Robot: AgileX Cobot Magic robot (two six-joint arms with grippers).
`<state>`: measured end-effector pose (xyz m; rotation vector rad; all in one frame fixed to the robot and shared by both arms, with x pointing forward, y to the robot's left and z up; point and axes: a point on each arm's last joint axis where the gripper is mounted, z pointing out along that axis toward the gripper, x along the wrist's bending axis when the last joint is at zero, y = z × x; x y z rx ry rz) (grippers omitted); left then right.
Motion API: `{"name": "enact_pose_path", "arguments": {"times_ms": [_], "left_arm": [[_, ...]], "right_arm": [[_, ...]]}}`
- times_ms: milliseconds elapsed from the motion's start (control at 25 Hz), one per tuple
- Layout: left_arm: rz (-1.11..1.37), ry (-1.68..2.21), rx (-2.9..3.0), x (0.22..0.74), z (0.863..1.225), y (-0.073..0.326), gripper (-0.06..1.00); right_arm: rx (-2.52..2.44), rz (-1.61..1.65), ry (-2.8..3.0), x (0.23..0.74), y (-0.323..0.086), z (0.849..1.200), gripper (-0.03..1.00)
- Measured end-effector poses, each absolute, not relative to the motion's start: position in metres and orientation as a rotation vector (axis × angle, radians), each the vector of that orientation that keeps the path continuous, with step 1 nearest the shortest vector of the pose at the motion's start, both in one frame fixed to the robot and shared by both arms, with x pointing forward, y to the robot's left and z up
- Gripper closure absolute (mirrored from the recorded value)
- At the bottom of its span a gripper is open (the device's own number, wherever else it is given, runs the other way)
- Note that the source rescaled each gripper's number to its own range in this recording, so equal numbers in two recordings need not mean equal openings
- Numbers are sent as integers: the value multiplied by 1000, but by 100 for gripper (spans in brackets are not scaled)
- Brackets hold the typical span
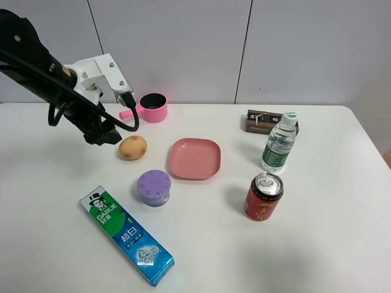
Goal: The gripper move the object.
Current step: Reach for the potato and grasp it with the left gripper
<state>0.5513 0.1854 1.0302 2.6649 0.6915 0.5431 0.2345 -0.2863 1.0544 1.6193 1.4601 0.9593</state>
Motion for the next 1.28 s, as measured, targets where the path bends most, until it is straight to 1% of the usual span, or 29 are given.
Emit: {"name": "enact_pose_path", "arguments": {"times_ms": [160, 440, 520, 640, 880, 1000, 1120, 1280], "left_arm": [[498, 750, 2691, 561, 1026, 183, 20], [418, 826, 2721, 607, 1053, 167, 20], [413, 840, 2723, 618, 1057, 164, 18], [411, 857, 2718, 629, 1054, 160, 16], [436, 866, 2698, 634, 1051, 158, 16], [430, 916, 2685, 635, 1049, 159, 9], [455, 989, 2708, 640, 1040, 162, -2], [452, 992, 2806, 646, 1019, 166, -5]], "right_arm": [[1619, 959, 1460, 235, -286, 1054, -3], [1619, 959, 1460, 235, -286, 1054, -3], [1619, 959, 1460, 235, -286, 1054, -3], [1619, 959, 1460, 235, -286, 1054, -3], [1619, 959, 1460, 235, -286, 1054, -3], [1619, 959, 1460, 235, -286, 1054, -3], [1619, 959, 1460, 235, -286, 1054, -3], [1619, 959, 1460, 235, -286, 1054, -3]]}}
